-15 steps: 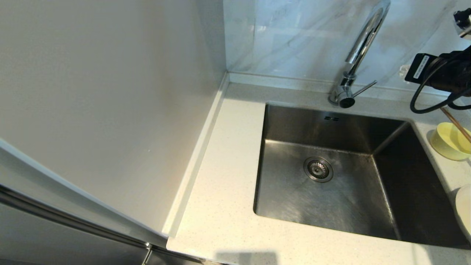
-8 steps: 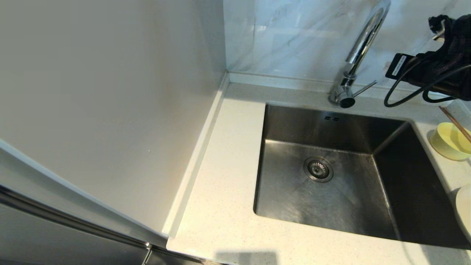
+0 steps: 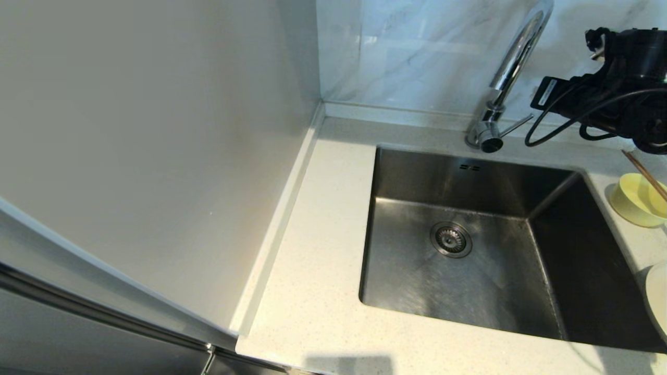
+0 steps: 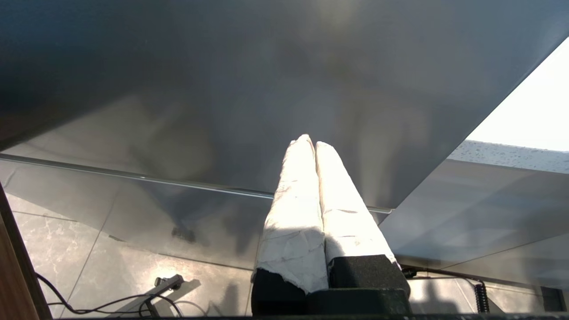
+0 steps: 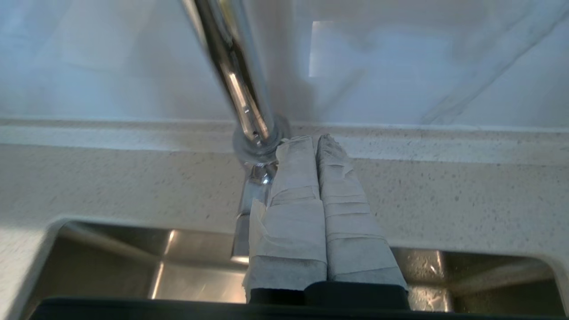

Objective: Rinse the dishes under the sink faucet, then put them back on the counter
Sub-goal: Turn on the faucet

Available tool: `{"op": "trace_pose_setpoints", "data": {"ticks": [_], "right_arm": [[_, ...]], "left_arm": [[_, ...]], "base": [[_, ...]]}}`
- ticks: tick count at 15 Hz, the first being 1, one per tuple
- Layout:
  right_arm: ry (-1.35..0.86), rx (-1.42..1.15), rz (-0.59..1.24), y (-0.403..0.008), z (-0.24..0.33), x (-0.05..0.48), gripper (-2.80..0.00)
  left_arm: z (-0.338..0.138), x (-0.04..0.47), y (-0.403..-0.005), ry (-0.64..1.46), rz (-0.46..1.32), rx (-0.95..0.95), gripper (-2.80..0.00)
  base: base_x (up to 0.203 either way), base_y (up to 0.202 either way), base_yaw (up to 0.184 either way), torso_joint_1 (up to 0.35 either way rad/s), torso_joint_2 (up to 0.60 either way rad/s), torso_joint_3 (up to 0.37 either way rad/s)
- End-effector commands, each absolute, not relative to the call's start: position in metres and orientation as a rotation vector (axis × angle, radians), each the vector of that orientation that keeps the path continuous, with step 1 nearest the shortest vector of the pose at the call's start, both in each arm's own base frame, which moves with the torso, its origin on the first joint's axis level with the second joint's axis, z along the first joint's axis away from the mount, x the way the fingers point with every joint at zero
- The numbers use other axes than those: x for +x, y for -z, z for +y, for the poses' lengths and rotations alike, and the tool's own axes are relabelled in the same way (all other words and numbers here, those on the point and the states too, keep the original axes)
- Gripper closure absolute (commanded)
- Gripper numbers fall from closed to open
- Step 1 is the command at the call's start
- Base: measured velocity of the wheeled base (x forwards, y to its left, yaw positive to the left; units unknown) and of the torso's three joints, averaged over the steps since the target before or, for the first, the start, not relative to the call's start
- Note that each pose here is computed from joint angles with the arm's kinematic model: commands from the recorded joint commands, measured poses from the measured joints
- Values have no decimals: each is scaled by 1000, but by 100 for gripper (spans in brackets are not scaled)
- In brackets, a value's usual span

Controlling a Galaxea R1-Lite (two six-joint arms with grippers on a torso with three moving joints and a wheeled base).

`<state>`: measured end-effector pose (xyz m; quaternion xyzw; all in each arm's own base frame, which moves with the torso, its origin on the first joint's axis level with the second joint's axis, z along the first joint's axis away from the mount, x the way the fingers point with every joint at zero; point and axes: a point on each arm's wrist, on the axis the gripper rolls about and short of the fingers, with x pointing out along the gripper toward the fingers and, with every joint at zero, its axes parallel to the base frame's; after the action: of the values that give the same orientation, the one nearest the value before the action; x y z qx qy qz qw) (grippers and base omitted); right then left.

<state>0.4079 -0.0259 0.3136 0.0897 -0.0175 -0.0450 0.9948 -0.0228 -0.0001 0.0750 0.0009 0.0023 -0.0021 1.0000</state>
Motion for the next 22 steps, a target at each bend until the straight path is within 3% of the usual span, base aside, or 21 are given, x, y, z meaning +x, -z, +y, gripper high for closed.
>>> {"op": "trace_pose_setpoints", "data": {"ticks": [1, 15, 22], "right_arm": [[96, 179, -30, -309, -29, 415, 0], [109, 75, 123, -270, -37, 407, 0], [108, 73, 32, -307, -39, 378, 0]], "left_arm": [[0, -23, -75, 3, 5, 2, 0], [0, -23, -75, 5, 5, 2, 0], [0, -23, -75, 4, 5, 2, 0]], "base": [[0, 0, 0, 0, 0, 0], [0, 0, 0, 0, 0, 0], [0, 0, 0, 0, 0, 0]]}}
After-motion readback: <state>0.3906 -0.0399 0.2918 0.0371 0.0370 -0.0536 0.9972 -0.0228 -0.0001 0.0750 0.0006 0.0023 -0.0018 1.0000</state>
